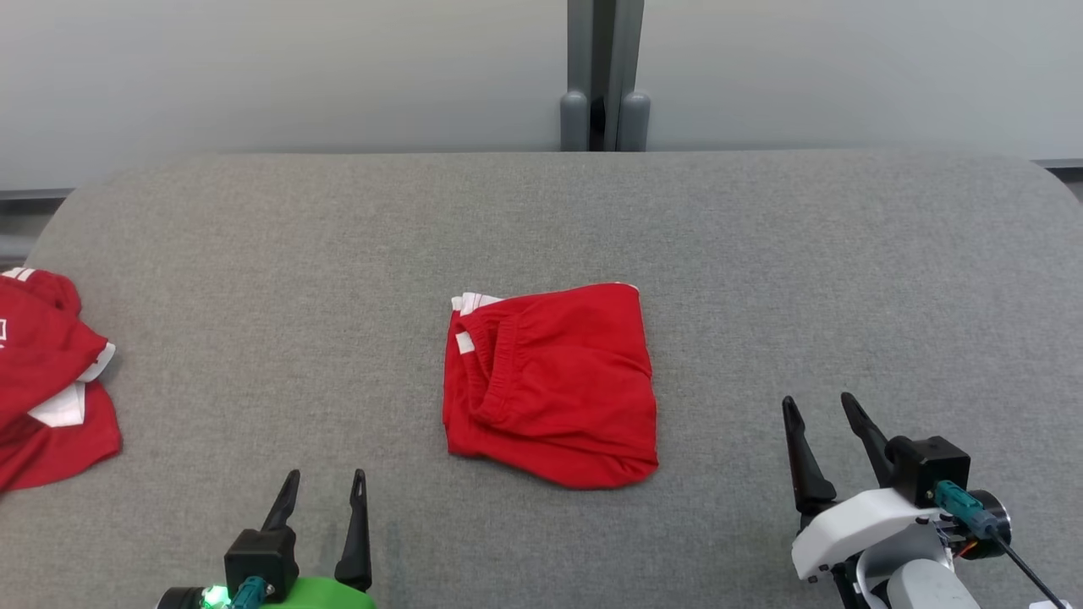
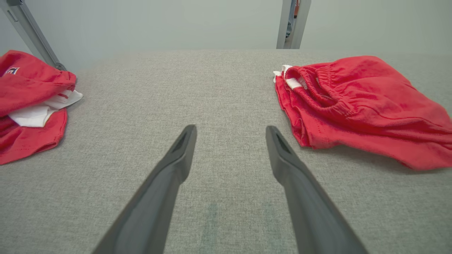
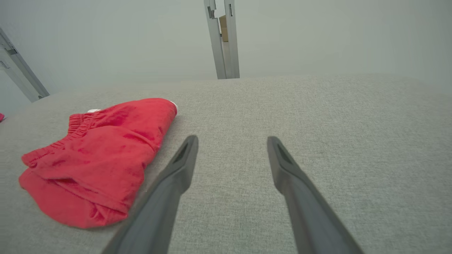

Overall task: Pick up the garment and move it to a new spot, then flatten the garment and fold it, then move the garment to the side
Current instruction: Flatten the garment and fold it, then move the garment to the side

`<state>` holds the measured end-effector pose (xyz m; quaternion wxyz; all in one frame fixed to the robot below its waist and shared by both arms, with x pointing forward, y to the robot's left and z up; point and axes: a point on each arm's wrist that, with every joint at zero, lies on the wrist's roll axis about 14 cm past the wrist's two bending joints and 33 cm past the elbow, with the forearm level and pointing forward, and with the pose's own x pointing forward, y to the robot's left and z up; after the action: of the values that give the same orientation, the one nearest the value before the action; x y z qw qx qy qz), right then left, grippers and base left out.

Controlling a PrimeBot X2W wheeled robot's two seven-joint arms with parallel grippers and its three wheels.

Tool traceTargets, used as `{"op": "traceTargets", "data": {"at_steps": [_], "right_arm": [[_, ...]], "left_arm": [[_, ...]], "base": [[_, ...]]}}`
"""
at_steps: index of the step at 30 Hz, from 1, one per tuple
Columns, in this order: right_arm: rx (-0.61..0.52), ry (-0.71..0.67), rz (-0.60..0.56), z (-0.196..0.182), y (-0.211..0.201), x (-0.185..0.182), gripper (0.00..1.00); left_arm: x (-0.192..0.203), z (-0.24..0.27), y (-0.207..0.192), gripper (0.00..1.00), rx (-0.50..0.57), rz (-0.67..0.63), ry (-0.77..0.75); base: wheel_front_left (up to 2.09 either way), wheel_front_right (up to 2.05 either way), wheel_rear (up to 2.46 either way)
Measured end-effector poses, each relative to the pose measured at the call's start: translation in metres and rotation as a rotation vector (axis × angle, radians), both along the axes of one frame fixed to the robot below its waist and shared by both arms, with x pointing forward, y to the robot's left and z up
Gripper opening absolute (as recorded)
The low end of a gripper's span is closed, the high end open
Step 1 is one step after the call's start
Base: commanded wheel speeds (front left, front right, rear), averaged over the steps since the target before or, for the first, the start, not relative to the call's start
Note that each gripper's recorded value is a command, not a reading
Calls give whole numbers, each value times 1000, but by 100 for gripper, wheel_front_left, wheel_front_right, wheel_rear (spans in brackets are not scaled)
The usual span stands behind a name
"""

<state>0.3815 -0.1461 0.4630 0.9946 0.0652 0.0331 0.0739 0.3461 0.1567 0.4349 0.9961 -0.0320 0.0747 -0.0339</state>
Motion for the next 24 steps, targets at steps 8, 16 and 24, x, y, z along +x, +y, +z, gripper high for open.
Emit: {"op": "traceTargets", "data": {"at_steps": [8,16,24], "right_arm": [[36,-16,-6,6,0,-5,100],[59,56,89,-14,34,7,100],[62,96,210,-21,80,57,100]], "left_arm": [[2,7,-3,100,0,-11,-23],[11,10,-11,100,-22,-36,-32],[20,4,0,100,-16,-12,-12]], "base": [[0,0,0],[0,0,0],[0,0,0]]}}
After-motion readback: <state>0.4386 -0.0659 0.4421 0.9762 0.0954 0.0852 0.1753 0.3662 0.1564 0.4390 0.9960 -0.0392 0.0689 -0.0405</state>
